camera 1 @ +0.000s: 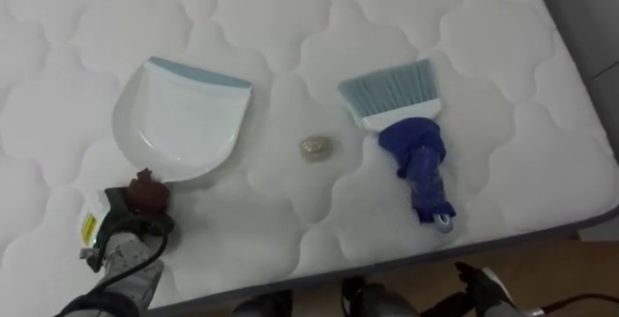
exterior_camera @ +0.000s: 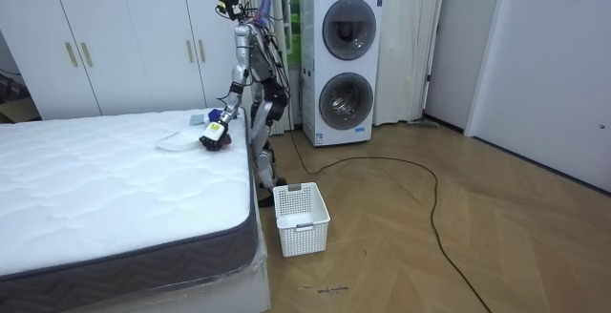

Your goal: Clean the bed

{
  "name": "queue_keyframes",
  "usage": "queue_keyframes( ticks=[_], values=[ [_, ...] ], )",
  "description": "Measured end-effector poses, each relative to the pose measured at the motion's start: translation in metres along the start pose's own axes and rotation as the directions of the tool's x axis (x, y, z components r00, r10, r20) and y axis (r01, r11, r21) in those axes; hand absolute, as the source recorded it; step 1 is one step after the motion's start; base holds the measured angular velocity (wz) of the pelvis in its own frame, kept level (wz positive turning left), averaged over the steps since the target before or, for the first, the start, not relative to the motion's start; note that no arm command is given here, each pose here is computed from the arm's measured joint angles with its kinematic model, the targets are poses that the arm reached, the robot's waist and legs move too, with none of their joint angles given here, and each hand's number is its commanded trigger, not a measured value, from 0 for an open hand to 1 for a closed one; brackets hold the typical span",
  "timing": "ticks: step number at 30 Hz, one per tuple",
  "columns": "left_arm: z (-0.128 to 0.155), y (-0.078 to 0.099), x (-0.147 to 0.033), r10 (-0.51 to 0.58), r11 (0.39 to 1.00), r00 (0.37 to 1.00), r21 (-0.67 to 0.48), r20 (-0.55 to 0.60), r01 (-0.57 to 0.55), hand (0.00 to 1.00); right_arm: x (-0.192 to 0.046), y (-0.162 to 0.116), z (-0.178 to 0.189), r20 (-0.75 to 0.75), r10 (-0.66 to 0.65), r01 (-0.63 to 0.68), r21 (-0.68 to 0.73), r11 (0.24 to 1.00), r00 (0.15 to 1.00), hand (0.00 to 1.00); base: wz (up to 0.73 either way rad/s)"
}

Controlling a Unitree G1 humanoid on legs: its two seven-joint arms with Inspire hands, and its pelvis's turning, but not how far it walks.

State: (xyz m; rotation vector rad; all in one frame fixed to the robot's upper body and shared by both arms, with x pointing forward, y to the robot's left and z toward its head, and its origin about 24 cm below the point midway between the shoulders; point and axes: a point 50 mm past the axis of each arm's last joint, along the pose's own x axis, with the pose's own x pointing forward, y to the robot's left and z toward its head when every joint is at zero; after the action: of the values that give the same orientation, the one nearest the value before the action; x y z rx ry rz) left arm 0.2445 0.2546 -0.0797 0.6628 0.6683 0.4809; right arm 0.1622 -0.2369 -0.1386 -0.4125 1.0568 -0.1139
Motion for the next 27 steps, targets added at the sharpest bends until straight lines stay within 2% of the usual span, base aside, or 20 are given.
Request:
queue_keyframes(
  ticks=[3,8,10,13,16,27],
  values=[
    [-0.003,0.003,0.000,0.013,0.999,1.000,0.043,0.022,-0.014,1.00,0.000,-0.002,0.000,-0.003,-0.004,0.005,0.070,0.998,1.000,0.00,-0.06],
    [-0.006,0.008,0.000,0.040,0.985,0.993,0.164,0.111,-0.058,1.00,0.000,-0.012,0.005,0.018,-0.041,0.034,0.286,0.957,0.999,0.00,-0.04],
    [-0.008,0.015,0.001,0.056,0.968,0.984,0.233,0.168,-0.095,1.00,0.001,-0.020,0.013,0.037,-0.085,0.064,0.394,0.917,0.996,0.00,-0.09],
    [-0.010,0.020,-0.001,0.086,0.954,0.970,0.261,0.226,-0.145,1.00,0.000,-0.034,0.019,0.044,-0.159,0.113,0.522,0.845,0.986,0.00,0.00],
    [-0.017,0.020,-0.006,0.098,0.947,0.963,0.274,0.249,-0.168,1.00,-0.001,-0.044,0.022,0.035,-0.225,0.167,0.557,0.813,0.974,0.00,0.00],
    [-0.038,0.022,-0.012,0.099,0.929,0.963,0.324,0.250,-0.180,1.00,-0.003,-0.054,0.027,0.012,-0.323,0.256,0.583,0.771,0.946,0.00,-0.02]
  ],
)
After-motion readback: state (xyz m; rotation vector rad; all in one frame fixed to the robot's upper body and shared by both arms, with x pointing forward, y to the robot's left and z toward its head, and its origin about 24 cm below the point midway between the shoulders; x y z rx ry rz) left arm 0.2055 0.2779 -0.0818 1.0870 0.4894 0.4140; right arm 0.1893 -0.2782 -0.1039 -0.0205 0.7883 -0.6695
